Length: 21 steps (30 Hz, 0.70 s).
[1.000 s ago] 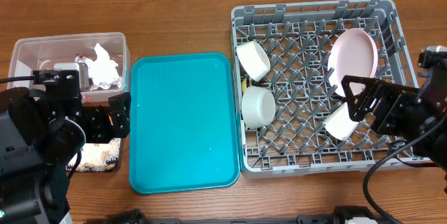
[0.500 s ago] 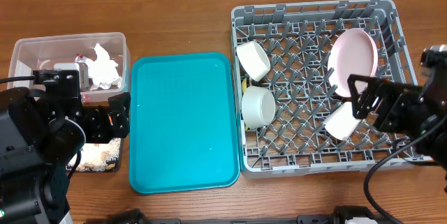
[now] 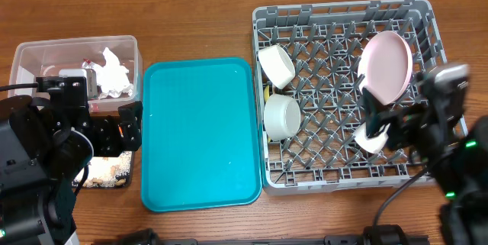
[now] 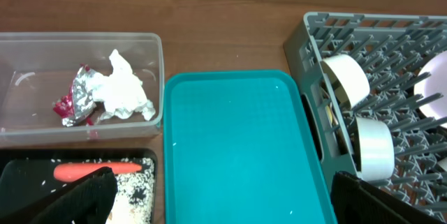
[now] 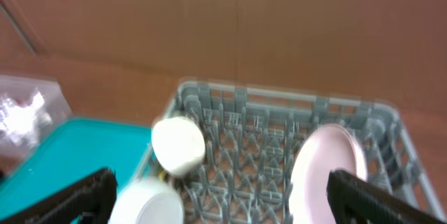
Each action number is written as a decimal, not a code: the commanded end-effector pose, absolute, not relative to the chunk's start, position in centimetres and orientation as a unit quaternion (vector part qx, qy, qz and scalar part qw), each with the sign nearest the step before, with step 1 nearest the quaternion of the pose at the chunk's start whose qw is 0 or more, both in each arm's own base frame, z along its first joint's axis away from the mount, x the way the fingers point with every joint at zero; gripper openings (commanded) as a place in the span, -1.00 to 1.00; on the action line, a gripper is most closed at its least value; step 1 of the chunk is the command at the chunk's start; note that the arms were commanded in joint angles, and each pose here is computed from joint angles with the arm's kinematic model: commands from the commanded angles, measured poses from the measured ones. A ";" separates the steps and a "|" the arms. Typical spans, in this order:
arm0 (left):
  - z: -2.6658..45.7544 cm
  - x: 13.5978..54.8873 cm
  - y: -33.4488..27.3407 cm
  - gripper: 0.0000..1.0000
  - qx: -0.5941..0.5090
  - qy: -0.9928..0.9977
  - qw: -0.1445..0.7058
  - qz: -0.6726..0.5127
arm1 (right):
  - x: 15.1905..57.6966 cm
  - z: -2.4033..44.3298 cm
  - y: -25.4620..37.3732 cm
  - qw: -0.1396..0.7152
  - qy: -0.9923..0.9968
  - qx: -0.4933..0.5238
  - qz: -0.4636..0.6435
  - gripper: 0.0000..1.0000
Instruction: Sort waste into correct bins and load items into the dishwasher rack
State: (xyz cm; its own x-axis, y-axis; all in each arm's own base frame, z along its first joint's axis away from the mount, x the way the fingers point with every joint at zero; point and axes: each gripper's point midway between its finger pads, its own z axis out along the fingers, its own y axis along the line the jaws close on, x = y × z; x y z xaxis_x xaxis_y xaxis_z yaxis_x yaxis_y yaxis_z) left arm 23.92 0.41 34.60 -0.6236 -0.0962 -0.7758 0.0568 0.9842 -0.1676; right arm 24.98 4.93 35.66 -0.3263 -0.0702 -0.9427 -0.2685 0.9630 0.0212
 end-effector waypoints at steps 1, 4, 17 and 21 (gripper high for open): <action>34.9 23.9 0.3 1.00 -0.001 0.895 0.439 -0.083 | 24.5 30.1 5.1 0.559 0.816 -0.125 0.076 1.00; 34.9 23.9 0.3 1.00 -0.001 0.895 0.439 -0.083 | 24.1 26.1 5.2 0.567 0.810 -0.126 0.080 1.00; 34.9 23.9 0.3 1.00 -0.001 0.895 0.439 -0.083 | 22.9 16.9 5.2 0.633 0.761 -0.109 0.094 1.00; 34.9 23.9 0.3 1.00 -0.001 0.895 0.439 -0.083 | 23.3 16.4 5.2 0.658 0.740 -0.111 0.092 1.00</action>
State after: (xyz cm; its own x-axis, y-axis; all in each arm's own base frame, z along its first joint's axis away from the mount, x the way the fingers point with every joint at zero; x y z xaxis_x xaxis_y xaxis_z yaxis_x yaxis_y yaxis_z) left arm 23.92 0.41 34.59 -0.6239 -0.0963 -0.7756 0.0567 0.9842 -0.1678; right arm 23.15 5.02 16.39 -0.1450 -0.0587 -0.9877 -0.2780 0.9604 -0.0162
